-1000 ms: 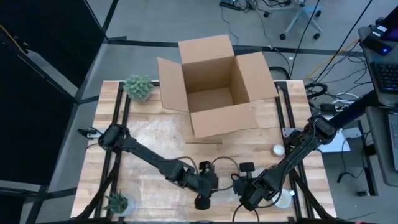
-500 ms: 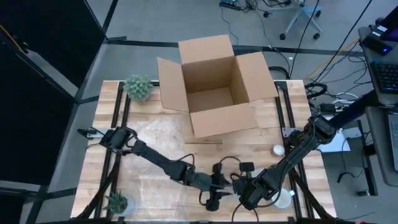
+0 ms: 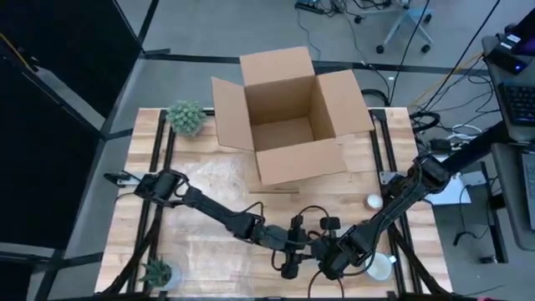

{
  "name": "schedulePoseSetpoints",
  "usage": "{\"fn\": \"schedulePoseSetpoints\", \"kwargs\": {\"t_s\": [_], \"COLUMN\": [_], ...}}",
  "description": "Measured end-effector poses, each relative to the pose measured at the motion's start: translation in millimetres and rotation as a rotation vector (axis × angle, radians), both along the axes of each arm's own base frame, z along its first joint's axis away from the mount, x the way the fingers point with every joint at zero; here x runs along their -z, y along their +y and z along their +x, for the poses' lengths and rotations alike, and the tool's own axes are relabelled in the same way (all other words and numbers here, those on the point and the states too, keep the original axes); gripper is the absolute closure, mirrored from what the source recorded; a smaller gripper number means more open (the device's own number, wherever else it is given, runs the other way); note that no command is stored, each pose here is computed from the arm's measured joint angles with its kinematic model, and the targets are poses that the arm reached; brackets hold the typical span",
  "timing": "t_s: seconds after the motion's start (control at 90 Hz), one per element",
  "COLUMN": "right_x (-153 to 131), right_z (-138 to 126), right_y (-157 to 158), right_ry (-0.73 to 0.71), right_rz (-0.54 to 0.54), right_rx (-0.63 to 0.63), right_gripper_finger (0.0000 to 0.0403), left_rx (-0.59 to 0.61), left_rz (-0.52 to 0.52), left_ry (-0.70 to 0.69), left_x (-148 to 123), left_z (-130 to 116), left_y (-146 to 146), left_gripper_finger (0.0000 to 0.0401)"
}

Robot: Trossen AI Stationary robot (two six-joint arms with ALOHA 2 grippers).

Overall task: Wrap mug
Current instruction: Wrap the orange mug with bubble wrap

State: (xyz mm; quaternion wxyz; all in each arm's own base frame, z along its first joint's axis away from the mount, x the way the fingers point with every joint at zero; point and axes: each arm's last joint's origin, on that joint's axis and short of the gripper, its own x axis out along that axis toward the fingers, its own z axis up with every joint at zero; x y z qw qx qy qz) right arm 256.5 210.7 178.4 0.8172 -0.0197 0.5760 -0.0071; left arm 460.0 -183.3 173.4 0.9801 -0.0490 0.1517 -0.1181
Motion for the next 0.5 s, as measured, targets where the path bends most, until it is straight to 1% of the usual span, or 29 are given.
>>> {"fn": "schedulePoseSetpoints", "kwargs": {"t_s": [0.289, 0.389, 0.5], "right_x": [-1.2, -1.5, -2.3], "right_z": [5.3, 6.2, 7.8], "right_y": [-3.4, -3.1, -2.8], "right_ry": [-0.003, -0.014, -0.022], "right_rz": [0.032, 0.036, 0.046], "right_rx": [0.019, 0.02, 0.023], "right_gripper_finger": [0.039, 0.039, 0.039], "left_rx": [-0.001, 0.009, 0.02], "left_rz": [0.021, 0.012, 0.036], "left_ry": [0.055, 0.06, 0.094], "left_x": [9.3, 0.5, -11.3], "left_z": [-0.4, -3.7, -11.1], "left_y": [0.0, -1.1, -2.5], "left_gripper_finger": [0.0255, 0.0255, 0.0255]}}
